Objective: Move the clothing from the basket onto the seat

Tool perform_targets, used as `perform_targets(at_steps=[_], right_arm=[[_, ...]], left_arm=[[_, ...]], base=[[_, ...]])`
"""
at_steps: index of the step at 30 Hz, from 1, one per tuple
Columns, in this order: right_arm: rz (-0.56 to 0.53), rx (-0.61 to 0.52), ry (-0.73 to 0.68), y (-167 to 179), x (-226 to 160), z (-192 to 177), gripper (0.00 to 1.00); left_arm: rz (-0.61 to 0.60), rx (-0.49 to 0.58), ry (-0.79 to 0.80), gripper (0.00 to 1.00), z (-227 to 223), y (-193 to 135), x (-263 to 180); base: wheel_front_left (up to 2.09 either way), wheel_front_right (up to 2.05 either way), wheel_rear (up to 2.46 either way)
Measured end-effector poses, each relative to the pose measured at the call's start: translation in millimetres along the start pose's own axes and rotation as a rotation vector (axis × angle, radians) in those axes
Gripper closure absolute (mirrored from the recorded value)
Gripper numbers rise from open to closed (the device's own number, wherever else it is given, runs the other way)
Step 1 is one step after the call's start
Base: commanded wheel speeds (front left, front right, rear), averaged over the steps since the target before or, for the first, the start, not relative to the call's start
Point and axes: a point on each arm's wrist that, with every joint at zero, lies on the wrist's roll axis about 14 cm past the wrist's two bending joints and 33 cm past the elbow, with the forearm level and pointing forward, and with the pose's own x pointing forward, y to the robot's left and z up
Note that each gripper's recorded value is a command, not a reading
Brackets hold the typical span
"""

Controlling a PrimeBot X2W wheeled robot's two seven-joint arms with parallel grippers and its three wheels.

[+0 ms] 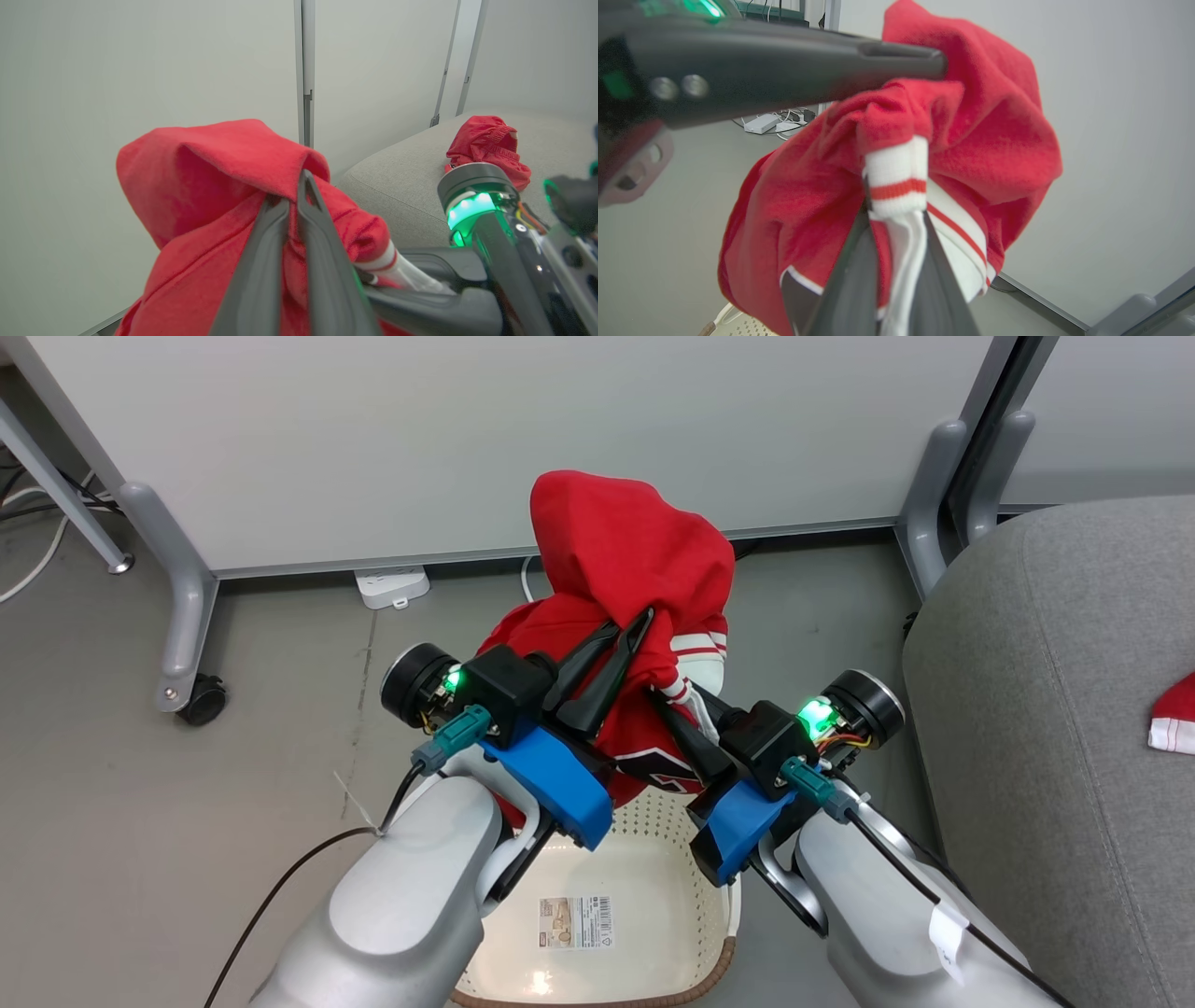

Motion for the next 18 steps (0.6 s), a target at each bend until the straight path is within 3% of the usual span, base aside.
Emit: perform_targets(at_steps=[18], right_arm=[[-0.003,0.016,-0.002,0.4,-1.7,1.7,1.0]], left_arm=[[-0.001,0.007,-0.003,1.0,2.3,-1.2,0.1]], base=[[0.0,0.0,0.0]])
